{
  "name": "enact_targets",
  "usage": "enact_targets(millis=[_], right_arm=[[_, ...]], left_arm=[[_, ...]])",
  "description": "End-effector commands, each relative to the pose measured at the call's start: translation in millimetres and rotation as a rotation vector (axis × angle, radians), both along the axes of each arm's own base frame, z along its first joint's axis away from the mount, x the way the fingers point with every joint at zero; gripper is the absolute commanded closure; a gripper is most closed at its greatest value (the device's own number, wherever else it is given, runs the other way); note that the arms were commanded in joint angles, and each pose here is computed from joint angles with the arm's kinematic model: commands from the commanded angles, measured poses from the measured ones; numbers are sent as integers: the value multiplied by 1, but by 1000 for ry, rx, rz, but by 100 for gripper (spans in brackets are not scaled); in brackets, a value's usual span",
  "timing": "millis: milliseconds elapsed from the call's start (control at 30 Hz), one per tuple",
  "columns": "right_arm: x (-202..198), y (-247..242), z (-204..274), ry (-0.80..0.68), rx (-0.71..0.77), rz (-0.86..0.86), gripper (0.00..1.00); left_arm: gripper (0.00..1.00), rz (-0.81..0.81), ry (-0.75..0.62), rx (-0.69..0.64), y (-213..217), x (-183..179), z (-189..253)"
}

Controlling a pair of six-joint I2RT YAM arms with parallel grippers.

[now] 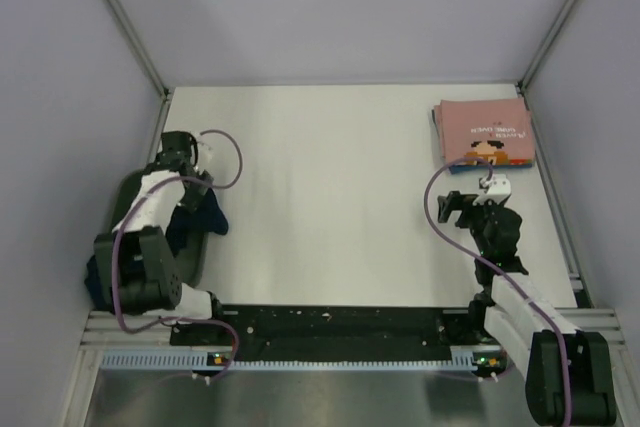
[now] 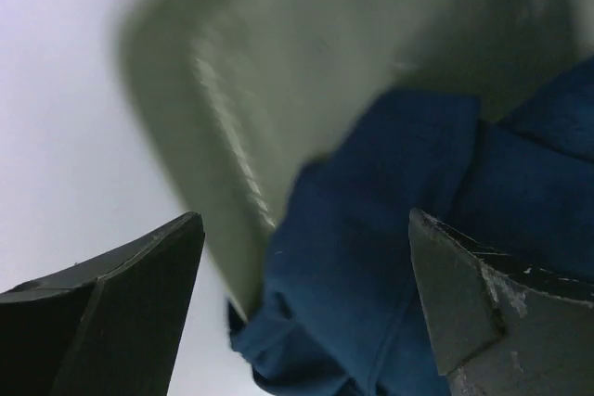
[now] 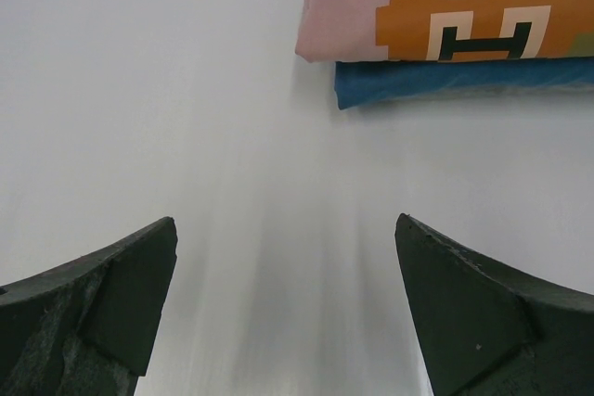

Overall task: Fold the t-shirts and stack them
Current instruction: Grab crumpled tshirt from bin with the left arm

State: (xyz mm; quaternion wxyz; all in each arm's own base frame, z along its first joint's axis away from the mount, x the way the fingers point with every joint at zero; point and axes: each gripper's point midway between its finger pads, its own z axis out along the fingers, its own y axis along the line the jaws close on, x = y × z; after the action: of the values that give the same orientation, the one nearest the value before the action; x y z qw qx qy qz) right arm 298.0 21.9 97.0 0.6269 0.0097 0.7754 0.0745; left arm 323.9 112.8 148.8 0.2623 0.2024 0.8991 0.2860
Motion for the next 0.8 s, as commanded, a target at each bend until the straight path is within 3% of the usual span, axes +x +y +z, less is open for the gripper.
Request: enact_targets(millis=[0,133,167,200,267,300,433,500,667,767], right_arm=[[9,1,21,-59,6,8,1],[10,1,20,-55,5,11,1],[10,2,20,-55,5,12,1],[10,2,20,-53,7,12,1],[9,1,20,-55,6,11,1],[8,1,21,-61,5,10,1],[7,-1,22,-70,7,-5,1],[6,-1,22,-71,5,-5,1],[7,-2,22,-56,7,-10,1],[7,3,30,-59,19,13,1]], left_arm=[[4,98,353,-114,23,-48,-58],[3,106,404,-158,33,-49,-91],[8,113,419,-174,35,-49,-96],[23,116,439,-201,35,-50,-101],[90,120,462,-226,34,-52,-102],[100,121,461,-224,34,-52,-101],[100,99,388,-206,34,-49,-79],[100,110,268,-158,40,-41,-47],[100,34,-161,-114,27,-17,92],[100,-281,-394,-274,-47,-18,184]])
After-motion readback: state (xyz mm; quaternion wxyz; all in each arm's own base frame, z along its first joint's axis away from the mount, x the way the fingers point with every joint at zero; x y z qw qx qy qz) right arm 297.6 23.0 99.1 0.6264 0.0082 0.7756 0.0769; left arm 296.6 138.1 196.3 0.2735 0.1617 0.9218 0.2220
